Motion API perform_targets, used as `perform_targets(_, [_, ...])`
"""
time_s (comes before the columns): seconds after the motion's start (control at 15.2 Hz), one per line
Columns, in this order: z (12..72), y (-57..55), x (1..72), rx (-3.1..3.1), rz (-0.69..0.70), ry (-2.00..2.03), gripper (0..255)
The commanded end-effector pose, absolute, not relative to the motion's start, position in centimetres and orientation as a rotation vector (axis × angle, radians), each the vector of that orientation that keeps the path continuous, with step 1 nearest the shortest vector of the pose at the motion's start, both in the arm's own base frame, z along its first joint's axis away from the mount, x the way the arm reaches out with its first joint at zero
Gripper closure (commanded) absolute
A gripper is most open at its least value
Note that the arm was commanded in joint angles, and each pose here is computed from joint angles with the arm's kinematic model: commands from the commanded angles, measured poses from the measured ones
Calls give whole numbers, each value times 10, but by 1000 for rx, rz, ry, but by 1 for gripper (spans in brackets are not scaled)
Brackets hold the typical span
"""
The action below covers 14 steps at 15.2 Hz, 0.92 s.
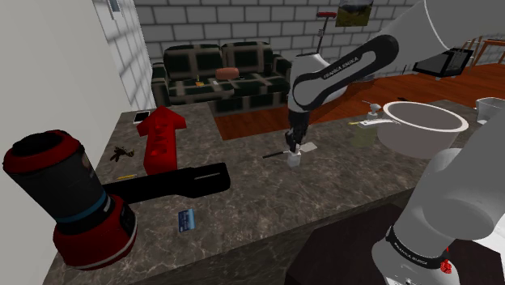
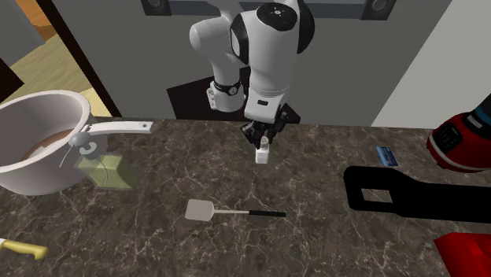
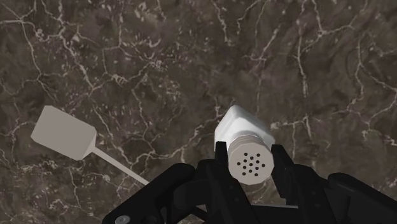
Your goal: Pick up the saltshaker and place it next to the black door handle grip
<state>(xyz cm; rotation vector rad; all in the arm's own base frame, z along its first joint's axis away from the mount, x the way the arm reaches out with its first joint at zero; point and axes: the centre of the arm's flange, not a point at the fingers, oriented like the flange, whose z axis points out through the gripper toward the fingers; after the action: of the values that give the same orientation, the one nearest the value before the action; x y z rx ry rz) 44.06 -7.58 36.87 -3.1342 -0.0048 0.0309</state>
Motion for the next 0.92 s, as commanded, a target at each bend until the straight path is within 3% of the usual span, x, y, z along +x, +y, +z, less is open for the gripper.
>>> perform_targets(0.0, [379,-75,440,-3134,32,-5,255])
perform_targets(0.86, [448,-75,440,-3134,32,-5,255])
